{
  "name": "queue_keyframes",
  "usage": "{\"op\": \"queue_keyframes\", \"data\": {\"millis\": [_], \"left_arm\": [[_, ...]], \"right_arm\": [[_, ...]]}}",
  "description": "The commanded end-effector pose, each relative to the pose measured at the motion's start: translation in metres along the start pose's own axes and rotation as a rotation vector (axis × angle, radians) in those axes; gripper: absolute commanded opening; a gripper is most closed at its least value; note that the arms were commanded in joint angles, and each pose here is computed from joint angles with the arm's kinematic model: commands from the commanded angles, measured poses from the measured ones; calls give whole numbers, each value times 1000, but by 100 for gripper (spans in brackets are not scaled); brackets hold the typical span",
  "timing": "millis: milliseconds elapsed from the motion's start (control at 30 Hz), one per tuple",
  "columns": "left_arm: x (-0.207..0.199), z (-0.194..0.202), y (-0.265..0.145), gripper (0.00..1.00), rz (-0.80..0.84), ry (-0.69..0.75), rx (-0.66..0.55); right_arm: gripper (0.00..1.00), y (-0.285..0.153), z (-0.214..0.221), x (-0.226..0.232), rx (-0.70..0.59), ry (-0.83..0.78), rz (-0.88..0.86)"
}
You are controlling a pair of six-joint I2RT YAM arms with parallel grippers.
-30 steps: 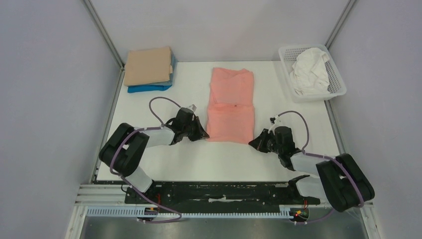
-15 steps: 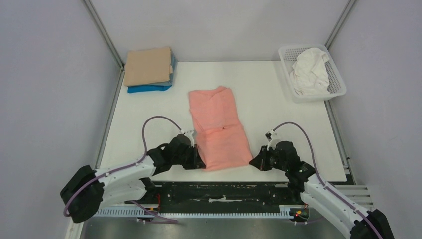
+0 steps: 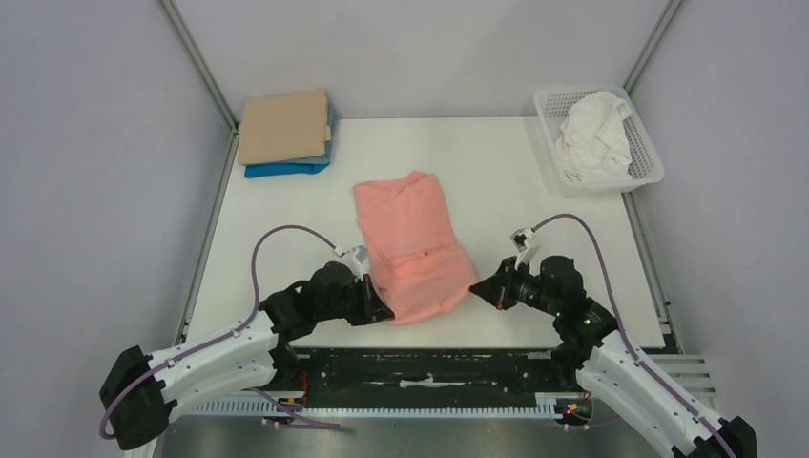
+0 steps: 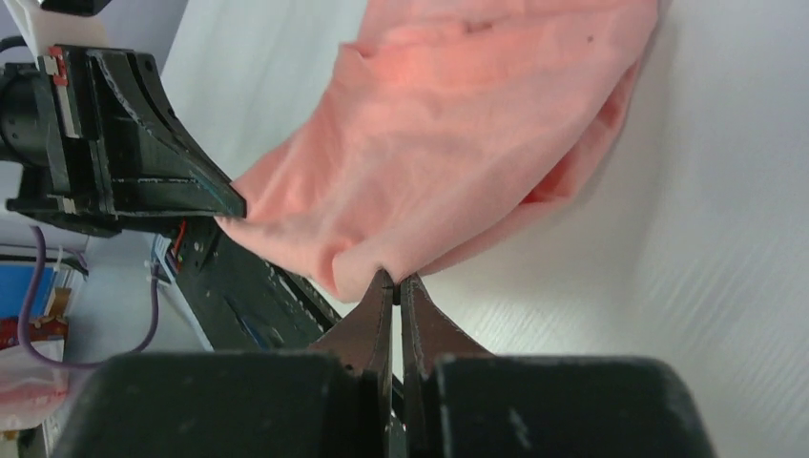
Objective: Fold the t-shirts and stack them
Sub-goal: Grab one side of the 2/3 rectangular tshirt with both arms, then fold the long partially folded tshirt into a neat square
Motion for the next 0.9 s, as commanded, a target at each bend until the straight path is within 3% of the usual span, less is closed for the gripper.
{"op": "queue_keyframes", "data": {"millis": [0,233,467,867], "left_arm": [[-26,-43,-12,2,-19,-26,-163],[-30,-95,-14,2,-138,-7,-276],[-12,-154,-22,2,-198,-95,-384],[21,-231,-21,2,-336,-156,-468]], "right_arm": [[0,4,-56,30,-179,-57,-49],[0,18,-116,49,-300,-109,-2],[0,41,-173,61,-366,-168,72],[0,97,-249,44,-390,-200,158]]}}
Point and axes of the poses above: each gripper's point midway between its finger pads, its own y axis out along the fingers, its own x axis along the line the jaws close on, z = x × y, the point moved 4 cm from there along -y, back along the fingers, and after that the axes turned 6 degrees about y, right-handed, at the moved point
